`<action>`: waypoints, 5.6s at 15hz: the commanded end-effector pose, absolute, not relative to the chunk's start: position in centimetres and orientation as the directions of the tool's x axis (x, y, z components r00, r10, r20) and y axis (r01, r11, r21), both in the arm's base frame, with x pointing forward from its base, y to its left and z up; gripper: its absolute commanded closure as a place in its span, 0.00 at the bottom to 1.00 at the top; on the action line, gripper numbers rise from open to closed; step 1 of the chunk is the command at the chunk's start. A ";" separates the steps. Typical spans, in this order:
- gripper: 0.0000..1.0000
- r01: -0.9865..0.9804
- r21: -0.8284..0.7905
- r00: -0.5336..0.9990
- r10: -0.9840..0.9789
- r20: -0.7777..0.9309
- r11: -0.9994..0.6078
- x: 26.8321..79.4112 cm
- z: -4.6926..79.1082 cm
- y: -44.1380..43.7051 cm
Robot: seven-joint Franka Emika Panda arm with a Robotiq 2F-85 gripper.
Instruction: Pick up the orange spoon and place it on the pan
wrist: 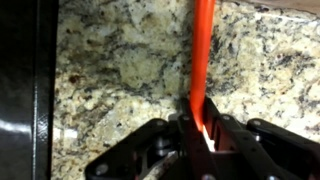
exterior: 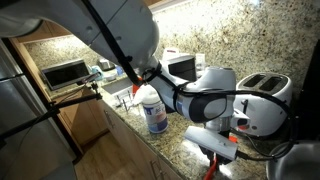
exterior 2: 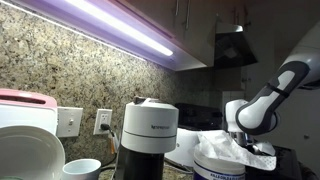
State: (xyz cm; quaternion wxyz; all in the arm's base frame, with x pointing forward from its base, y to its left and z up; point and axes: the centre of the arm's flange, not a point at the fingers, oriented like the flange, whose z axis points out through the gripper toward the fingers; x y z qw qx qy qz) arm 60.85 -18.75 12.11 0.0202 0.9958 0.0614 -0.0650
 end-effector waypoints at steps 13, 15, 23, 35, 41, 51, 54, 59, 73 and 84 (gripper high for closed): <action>0.96 0.040 0.193 0.996 0.054 0.069 -0.980 57.5 25.5 -16.8; 0.96 0.052 0.192 0.996 0.064 0.055 -0.980 57.3 25.8 -16.3; 0.96 -0.251 0.025 0.957 -0.244 0.154 -0.968 56.8 26.6 -17.4; 0.96 -0.716 -0.133 0.602 -0.702 0.380 -0.686 55.0 27.9 -23.3; 0.96 -0.851 -0.189 0.404 -0.840 0.361 -0.491 54.1 27.7 -29.4; 0.96 -0.854 -0.213 0.390 -0.855 0.342 -0.475 53.9 26.9 -31.8; 0.96 -0.895 -0.246 0.258 -0.882 0.395 -0.372 54.8 27.0 -32.4; 0.96 -0.927 -0.324 0.018 -0.888 0.459 -0.186 55.6 26.9 -34.5; 0.34 -0.957 -0.267 -0.018 -0.899 0.438 -0.110 57.8 24.5 -37.0; 0.00 -0.915 -0.094 0.284 -0.792 0.540 -0.392 57.2 26.5 -29.9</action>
